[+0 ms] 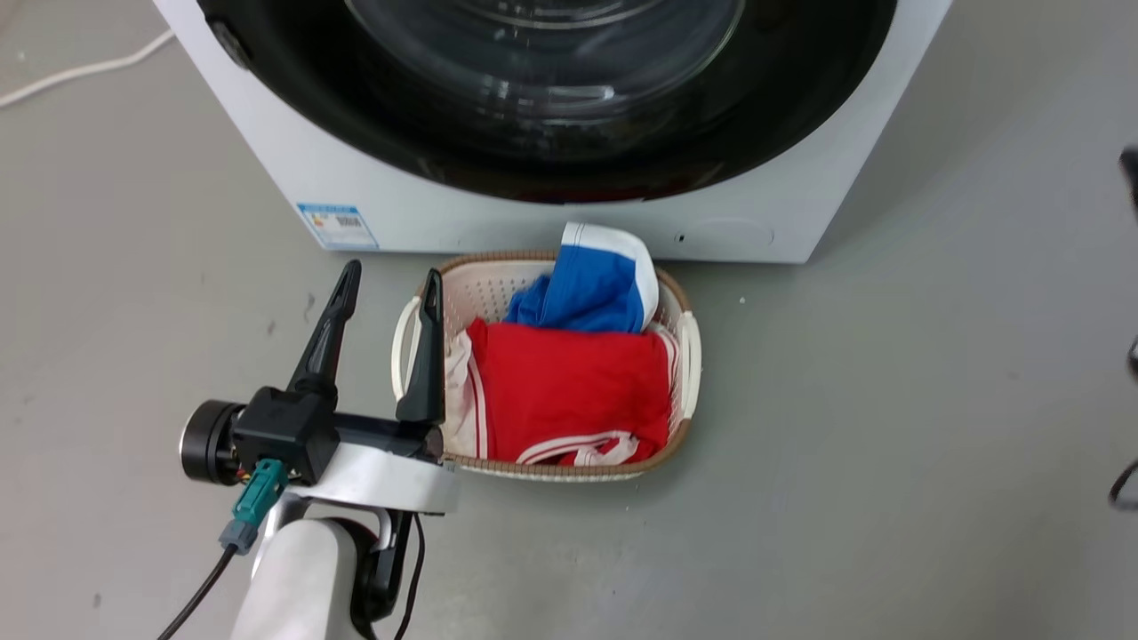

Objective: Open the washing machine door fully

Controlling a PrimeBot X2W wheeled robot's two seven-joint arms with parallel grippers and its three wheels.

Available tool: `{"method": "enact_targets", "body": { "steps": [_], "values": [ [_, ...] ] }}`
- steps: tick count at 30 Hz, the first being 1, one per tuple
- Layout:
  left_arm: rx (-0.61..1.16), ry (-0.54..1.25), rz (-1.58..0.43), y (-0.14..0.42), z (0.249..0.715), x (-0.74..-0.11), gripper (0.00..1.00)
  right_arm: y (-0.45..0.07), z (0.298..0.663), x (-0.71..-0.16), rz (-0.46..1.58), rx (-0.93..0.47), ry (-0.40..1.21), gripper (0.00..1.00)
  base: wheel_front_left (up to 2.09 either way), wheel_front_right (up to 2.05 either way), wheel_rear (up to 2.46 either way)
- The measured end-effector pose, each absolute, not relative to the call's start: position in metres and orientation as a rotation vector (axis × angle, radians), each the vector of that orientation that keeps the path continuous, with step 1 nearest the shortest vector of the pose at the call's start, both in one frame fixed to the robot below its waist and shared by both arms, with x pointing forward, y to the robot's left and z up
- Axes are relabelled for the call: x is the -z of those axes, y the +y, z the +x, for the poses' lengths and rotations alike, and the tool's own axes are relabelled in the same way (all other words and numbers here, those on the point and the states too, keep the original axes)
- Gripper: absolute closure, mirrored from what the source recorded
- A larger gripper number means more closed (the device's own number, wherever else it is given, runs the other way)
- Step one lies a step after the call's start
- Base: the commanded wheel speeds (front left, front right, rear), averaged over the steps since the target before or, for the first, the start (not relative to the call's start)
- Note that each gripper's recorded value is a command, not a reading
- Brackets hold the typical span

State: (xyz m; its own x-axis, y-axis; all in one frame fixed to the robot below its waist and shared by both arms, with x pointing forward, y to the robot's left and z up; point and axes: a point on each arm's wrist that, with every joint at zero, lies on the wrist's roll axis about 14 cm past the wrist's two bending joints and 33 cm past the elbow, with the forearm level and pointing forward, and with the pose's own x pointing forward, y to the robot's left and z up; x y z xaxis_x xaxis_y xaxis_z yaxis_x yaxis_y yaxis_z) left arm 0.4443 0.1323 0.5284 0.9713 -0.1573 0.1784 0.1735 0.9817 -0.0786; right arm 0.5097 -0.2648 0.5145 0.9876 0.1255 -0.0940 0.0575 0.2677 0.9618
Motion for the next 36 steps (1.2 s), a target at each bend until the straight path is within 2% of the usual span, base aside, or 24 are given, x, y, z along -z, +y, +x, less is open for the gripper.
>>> {"method": "enact_targets", "body": {
  "steps": [9, 16, 25, 36],
  "values": [
    [0.167, -0.147, -0.098, 0.132, 0.465, -0.511, 0.0, -0.235, 0.6, -0.549, 1.175, -0.189, 0.254, 1.0, 0.0, 0.0, 0.0],
    [0.167, -0.136, -0.095, 0.133, 0.477, -0.501, 0.0, -0.196, 0.649, -0.571, 1.04, -0.295, 0.332, 1.0, 0.0, 0.0, 0.0],
    [0.164, -0.121, -0.096, 0.133, 0.484, -0.491, 0.0, -0.154, 0.675, -0.564, 0.899, -0.346, 0.449, 1.0, 0.0, 0.0, 0.0],
    [0.165, -0.107, -0.099, 0.13, 0.494, -0.48, 0.0, -0.144, 0.69, -0.547, 0.853, -0.316, 0.509, 1.0, 0.0, 0.0, 0.0]
  ]
}}
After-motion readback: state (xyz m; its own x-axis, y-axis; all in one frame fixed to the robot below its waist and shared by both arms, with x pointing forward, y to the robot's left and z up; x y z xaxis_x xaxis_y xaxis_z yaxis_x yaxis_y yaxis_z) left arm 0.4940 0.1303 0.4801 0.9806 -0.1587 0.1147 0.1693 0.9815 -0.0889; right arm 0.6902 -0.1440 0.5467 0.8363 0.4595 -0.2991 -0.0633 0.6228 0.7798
